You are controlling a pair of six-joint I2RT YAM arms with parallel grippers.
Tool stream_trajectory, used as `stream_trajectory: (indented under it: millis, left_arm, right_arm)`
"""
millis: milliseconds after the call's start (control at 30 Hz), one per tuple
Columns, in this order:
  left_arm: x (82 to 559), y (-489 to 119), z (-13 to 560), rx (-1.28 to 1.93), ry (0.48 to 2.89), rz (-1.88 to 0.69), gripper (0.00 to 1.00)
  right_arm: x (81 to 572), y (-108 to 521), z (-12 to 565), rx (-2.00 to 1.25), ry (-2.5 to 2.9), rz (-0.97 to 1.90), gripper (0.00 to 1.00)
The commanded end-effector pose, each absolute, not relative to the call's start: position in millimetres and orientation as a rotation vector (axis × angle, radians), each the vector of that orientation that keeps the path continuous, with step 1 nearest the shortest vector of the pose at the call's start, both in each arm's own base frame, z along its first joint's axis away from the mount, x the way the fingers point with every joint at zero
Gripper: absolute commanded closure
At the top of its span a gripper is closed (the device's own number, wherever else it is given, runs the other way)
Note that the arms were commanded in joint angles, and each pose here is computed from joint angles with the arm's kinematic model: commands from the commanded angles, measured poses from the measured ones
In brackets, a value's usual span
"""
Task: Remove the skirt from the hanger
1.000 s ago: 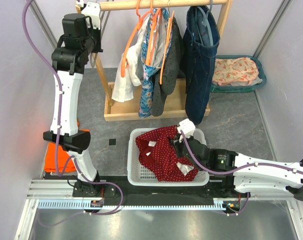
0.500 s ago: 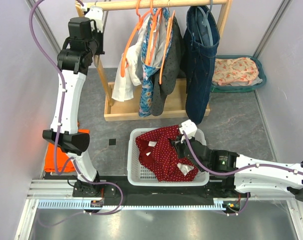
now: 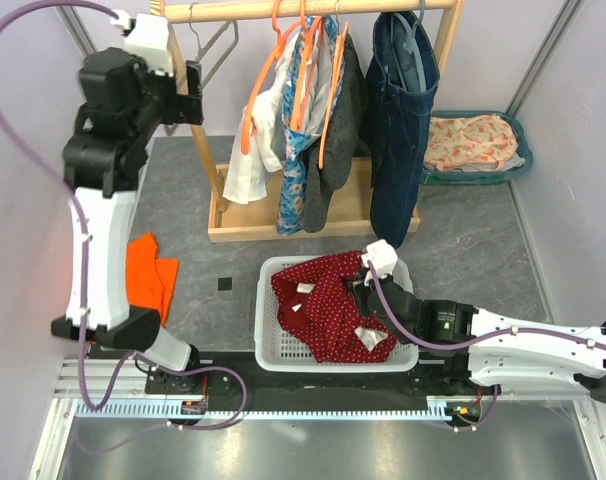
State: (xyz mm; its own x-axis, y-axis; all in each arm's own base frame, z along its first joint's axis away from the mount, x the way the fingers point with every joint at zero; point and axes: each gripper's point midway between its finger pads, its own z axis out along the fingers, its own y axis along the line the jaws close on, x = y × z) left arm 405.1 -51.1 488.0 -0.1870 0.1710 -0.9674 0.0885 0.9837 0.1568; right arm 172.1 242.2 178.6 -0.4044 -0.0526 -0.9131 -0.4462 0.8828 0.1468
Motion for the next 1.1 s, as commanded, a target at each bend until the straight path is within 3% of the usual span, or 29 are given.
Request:
stream_trajectory:
  millis: [0, 233, 300, 533, 733, 867, 933, 1067]
  left_arm:
    - [355.7, -60.2, 547.2, 0.185, 1.584, -0.055, 0.01]
    - [318.4, -118.0, 555.2, 0.289, 1.540, -0.401, 0.01]
    - [326.9, -136.2, 543.0, 0.327, 1.572, -0.449, 0.00]
    - [379.4, -172.3, 524.4, 0.379, 1.615, -0.416, 0.00]
    - [414.9, -188.7, 528.4, 0.386, 1.579, -0.412, 0.00]
    - [426.9, -195.6, 521.5, 0.390, 1.588, -0.411, 0.01]
    - [431.0, -197.4, 515.6, 0.396, 1.601, -0.409, 0.07]
    - [436.1, -198.7, 505.6, 0.402, 1.624, -0.398, 0.49]
  right_arm:
    - [174.4, 235.5, 170.8, -0.321, 1.967, 0.417, 0.93]
    - [182.2, 217.1, 146.0, -0.231, 2.006, 0.275, 0.75]
    - [182.9, 211.5, 139.3, -0.208, 2.022, 0.232, 0.73]
    - [181.8, 208.4, 137.7, -0.161, 2.023, 0.256, 0.46]
    - [180.1, 195.4, 130.0, -0.128, 2.031, 0.235, 0.35]
    - [178.1, 187.5, 125.3, -0.109, 2.046, 0.211, 0.32]
    - [177.8, 187.9, 127.3, -0.097, 2.047, 0.230, 0.32]
    - [179.2, 189.7, 139.1, -0.075, 2.026, 0.257, 0.32]
